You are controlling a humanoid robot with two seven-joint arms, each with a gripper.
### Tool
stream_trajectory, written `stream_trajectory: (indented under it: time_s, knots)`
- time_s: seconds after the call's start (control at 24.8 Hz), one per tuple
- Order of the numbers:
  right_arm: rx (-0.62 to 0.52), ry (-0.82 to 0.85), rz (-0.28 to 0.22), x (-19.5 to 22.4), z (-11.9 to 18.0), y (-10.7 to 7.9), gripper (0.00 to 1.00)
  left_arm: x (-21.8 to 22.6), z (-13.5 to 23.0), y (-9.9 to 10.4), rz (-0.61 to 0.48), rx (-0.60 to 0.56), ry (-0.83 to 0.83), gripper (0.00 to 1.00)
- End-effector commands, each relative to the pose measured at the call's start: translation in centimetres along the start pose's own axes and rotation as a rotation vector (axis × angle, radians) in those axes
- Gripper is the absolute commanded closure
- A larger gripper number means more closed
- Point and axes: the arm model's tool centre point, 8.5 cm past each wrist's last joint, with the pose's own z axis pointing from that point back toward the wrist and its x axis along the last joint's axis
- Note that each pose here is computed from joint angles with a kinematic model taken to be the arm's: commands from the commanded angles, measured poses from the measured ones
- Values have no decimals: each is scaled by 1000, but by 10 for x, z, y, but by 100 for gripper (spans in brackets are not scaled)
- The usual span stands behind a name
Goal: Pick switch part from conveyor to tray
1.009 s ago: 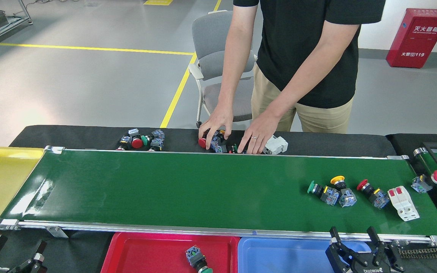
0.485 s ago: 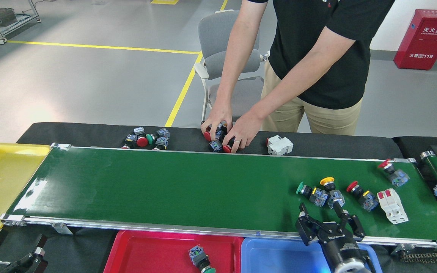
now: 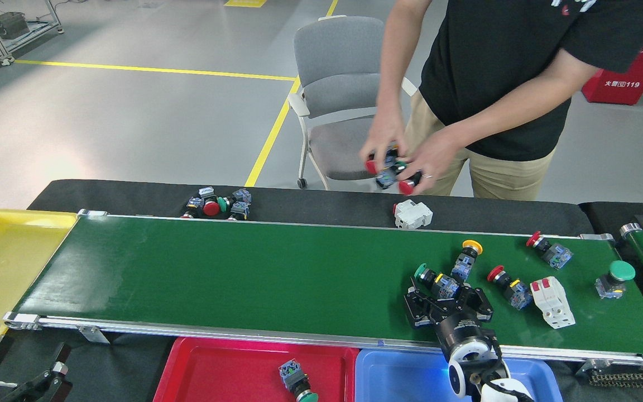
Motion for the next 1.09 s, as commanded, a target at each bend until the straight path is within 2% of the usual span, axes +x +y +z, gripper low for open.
stream_trajectory:
  time_s: [0.0, 0.12, 0.2, 0.32, 0.44, 0.48, 0.57, 0.69, 0.81, 0.89, 0.97, 1.05]
  knots:
    - [-16, -40, 9, 3, -5, -12, 67, -4, -3, 8, -20, 19, -7, 0]
    - [-22, -96, 5, 10, -4, -15, 68, -3, -4, 8, -20, 21, -8, 0]
    - [-36, -147, -29, 14, -1, -21, 69, -3, -3, 8, -19, 20, -8, 0]
    - [-68, -186, -40, 10, 6, -39, 70, -2, -3, 8, -18, 21, -10, 0]
    - [-132, -316, -74, 20, 31, -60, 70, -2, -3, 7, -16, 20, -9, 0]
    - [-145, -385, -67, 27, 43, -63, 70, -1, -3, 7, -16, 21, -9, 0]
    - [-158, -548, -42, 49, 68, -59, 69, -1, -3, 7, -15, 21, -11, 0]
    - [-105, -812, -9, 82, 100, -32, 64, -1, -3, 7, -15, 21, -11, 0]
    - [-26, -957, 6, 115, 126, -1, 54, 5, -6, 5, -11, 17, -28, 0]
    - [1, -1001, 54, 131, 132, 7, 46, 5, -6, 5, -10, 15, -31, 0]
    - [13, -1022, 80, 137, 135, 11, 0, 6, -6, 5, -9, 16, -32, 0]
    - [12, -1044, 87, 139, 137, 11, 0, 6, -6, 5, -10, 16, -31, 0]
